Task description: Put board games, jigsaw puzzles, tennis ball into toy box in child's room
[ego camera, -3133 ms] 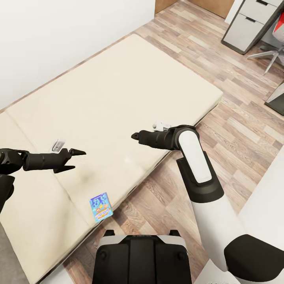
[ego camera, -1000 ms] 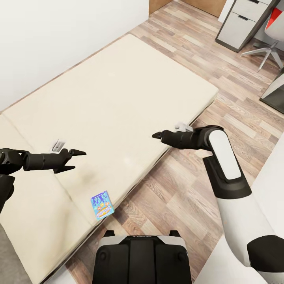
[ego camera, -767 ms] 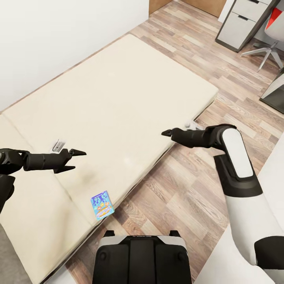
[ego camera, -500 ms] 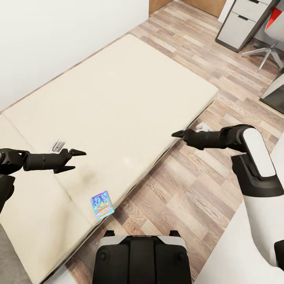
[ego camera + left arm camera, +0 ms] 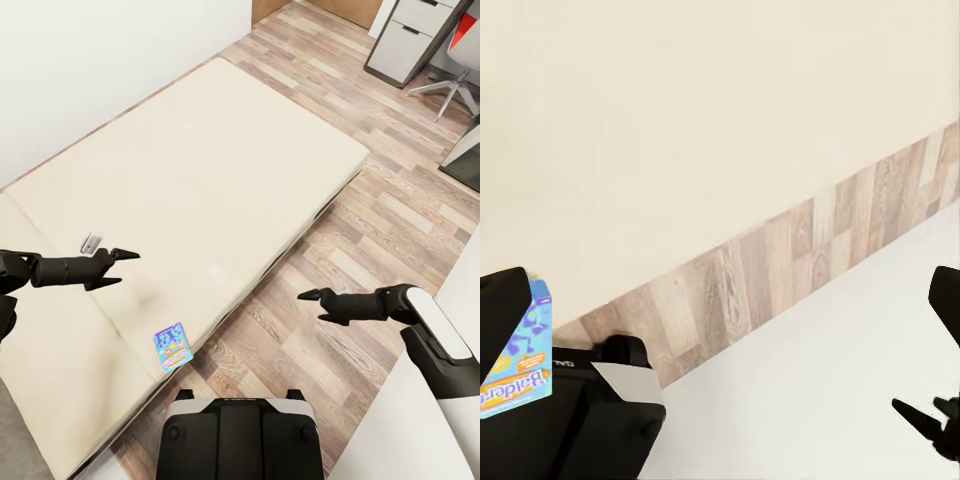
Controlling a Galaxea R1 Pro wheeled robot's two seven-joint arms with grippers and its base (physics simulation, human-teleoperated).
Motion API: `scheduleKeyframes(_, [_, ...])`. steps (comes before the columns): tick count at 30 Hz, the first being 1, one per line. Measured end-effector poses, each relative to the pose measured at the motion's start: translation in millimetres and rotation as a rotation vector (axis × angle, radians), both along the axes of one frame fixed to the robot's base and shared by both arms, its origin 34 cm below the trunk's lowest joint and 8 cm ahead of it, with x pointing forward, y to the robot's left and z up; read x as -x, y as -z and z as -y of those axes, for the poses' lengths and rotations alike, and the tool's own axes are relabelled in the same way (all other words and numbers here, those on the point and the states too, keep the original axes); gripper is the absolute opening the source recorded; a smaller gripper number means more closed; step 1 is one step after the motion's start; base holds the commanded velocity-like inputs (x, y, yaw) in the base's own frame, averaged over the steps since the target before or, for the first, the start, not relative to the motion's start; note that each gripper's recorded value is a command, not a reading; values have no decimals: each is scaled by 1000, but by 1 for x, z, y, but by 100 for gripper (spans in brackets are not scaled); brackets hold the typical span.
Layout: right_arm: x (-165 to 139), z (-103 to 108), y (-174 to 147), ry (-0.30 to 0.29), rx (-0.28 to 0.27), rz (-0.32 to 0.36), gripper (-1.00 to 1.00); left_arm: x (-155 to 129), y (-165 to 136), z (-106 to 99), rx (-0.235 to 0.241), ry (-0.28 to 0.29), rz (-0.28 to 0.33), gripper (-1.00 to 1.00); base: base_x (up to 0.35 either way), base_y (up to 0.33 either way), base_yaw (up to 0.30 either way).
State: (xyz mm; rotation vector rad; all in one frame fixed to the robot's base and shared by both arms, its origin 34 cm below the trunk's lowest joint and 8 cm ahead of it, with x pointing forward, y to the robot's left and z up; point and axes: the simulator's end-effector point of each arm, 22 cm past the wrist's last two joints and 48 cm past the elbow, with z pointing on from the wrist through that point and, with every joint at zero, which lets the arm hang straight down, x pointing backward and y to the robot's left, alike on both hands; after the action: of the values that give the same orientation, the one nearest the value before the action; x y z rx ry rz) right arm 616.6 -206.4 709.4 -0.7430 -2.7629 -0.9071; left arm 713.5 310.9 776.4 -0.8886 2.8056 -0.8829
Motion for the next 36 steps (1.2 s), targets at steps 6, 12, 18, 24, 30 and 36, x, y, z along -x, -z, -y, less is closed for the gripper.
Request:
scheduleKeyframes(6, [53,-3,23,-3,-20,-109,100,-6,-7,-11,-13,-15,18,100,0,0,0])
scheduleKeyframes(12, [123,-27,51,-67,-34,-271,100,-15,-17,-9,11,-18,56,100,0,0,0])
scheduleKeyframes(18, [156,-69,62,-165,-34,-308,100,-27,-33,6,94,-23,114,100,0,0,0])
scheduleKeyframes(24, [155,-91,67,-239,17,-258,100,-32,-42,17,150,-23,147,100,0,0,0])
scheduleKeyframes(30, [134,-99,66,-174,-36,-215,100,-36,-44,22,178,-23,162,100,0,0,0])
scheduleKeyframes(36, [131,-108,70,-104,-127,-221,100,-38,-40,23,183,-22,164,100,0,0,0])
